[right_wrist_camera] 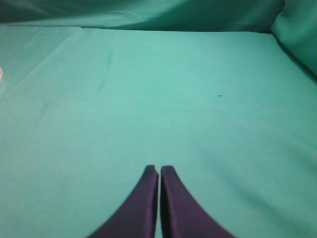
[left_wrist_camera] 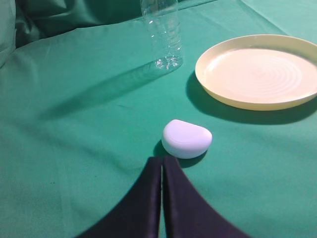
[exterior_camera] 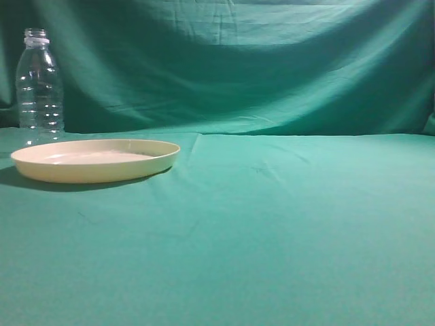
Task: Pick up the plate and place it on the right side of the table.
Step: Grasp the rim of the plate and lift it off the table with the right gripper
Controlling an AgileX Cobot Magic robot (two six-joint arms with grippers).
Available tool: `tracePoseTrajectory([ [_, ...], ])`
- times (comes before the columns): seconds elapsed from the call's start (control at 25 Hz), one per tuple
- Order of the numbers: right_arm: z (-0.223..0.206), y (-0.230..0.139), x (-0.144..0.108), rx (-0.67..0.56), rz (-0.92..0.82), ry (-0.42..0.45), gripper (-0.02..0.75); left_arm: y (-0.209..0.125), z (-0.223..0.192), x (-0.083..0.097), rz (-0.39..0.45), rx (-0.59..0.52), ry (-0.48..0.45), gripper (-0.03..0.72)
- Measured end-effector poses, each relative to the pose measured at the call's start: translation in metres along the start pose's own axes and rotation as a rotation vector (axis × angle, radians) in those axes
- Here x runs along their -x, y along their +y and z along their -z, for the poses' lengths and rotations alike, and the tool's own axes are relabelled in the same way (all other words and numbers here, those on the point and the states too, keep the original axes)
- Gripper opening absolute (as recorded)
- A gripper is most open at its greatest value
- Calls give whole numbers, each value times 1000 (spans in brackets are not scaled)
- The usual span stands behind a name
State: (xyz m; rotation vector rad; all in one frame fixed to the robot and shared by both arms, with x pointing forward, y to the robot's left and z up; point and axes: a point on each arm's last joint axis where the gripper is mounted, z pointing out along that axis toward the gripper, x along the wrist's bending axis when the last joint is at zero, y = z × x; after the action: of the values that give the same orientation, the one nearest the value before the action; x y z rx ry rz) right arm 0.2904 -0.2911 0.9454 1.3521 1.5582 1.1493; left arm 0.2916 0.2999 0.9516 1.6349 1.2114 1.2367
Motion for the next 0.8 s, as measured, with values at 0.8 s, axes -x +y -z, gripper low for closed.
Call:
tracePoseTrajectory([
  [0.8,0,10,-1,114,-31,18,0,0,0,0,0,0,0,0],
])
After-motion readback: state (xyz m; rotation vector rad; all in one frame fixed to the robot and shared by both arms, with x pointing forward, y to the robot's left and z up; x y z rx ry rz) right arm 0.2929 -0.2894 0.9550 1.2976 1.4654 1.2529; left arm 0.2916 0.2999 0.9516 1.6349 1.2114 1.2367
